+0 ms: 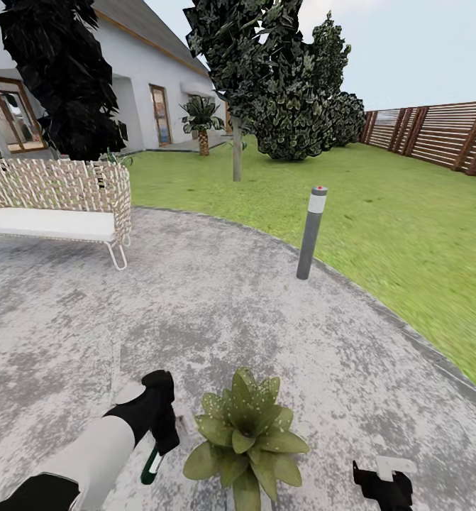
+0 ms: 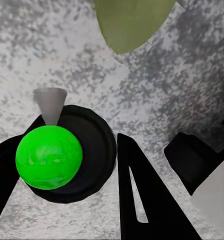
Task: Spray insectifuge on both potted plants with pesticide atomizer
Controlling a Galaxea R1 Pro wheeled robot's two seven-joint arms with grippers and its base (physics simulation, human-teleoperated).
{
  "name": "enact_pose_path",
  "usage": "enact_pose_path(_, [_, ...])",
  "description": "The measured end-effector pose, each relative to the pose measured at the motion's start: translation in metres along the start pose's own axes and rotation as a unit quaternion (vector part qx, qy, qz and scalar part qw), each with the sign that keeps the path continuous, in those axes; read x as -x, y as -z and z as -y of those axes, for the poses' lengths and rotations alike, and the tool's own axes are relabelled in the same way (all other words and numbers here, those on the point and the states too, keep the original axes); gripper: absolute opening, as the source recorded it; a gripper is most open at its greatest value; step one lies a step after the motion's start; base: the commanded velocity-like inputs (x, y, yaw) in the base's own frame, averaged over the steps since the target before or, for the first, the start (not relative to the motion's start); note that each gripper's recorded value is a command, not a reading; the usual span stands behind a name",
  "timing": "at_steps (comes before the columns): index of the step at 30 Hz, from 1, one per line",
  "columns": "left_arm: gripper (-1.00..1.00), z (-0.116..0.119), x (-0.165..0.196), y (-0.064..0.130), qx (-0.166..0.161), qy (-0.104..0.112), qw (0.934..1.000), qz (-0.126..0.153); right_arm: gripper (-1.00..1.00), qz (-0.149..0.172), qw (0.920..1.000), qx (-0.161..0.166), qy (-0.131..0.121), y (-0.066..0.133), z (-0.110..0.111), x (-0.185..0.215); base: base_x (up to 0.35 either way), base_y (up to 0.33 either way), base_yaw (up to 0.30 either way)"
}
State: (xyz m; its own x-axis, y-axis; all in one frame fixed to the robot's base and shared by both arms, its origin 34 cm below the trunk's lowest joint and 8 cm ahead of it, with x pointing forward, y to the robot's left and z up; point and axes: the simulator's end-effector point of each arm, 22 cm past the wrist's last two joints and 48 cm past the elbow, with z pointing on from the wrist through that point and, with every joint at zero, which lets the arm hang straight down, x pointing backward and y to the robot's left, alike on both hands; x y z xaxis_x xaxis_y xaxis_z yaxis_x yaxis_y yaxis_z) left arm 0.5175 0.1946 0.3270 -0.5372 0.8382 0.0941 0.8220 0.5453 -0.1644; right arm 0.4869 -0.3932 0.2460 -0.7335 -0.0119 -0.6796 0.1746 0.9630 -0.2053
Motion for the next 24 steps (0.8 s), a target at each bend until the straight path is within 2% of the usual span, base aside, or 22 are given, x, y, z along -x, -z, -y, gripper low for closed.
enact_pose_path(2, [-1.00,0.013,0.023,0.007,-0.007,-0.011,0.9998,0.017,1.00,0.000,1.0000,0.000,0.000,0.000,0.000,0.000,0.000,0.000,0.000])
enact_pose_path(3, [-1.00,0.023,0.032,0.011,-0.025,-0.017,0.9993,0.023,1.00,0.000,1.0000,0.000,0.000,0.000,0.000,0.000,0.000,0.000,0.000])
enact_pose_path(5, [-1.00,0.050,0.041,0.027,-0.090,-0.033,0.9949,0.032,1.00,0.000,1.0000,0.000,0.000,0.000,0.000,0.000,0.000,0.000,0.000])
enact_pose_path(6, [-1.00,0.055,0.045,0.037,-0.105,-0.038,0.9929,0.040,1.00,0.000,1.0000,0.000,0.000,0.000,0.000,0.000,0.000,0.000,0.000])
enact_pose_path(8, [-1.00,0.049,0.055,0.055,-0.097,-0.049,0.9927,0.051,1.00,0.000,1.0000,0.000,0.000,0.000,0.000,0.000,0.000,0.000,0.000])
enact_pose_path(9, [-1.00,0.046,0.056,0.064,-0.088,-0.060,0.9932,0.047,1.00,0.000,1.0000,0.000,0.000,0.000,0.000,0.000,0.000,0.000,0.000])
enact_pose_path(11, [-1.00,0.049,0.058,0.077,-0.092,-0.075,0.9924,0.033,1.00,0.000,1.0000,0.000,0.000,0.000,0.000,0.000,0.000,0.000,0.000])
enact_pose_path(14, [-1.00,0.040,0.072,0.094,-0.067,-0.090,0.9932,0.034,1.00,0.000,1.0000,0.000,0.000,0.000,0.000,0.000,0.000,0.000,0.000])
enact_pose_path(16, [-1.00,0.042,0.077,0.098,-0.055,-0.106,0.9925,0.025,1.00,0.000,1.0000,0.000,0.000,0.000,0.000,0.000,0.000,0.000,0.000])
enact_pose_path(19, [-1.00,0.045,0.072,0.091,-0.043,-0.128,0.9908,0.000,1.00,0.000,1.0000,0.000,0.000,0.000,0.000,0.000,0.000,0.000,0.000])
enact_pose_path(22, [-1.00,0.045,0.068,0.088,-0.040,-0.131,0.9905,-0.009,1.00,0.000,1.0000,0.000,0.000,0.000,0.000,0.000,0.000,0.000,0.000])
enact_pose_path(24, [-1.00,0.039,0.074,0.097,-0.033,-0.127,0.9914,-0.003,1.00,0.000,1.0000,0.000,0.000,0.000,0.000,0.000,0.000,0.000,0.000])
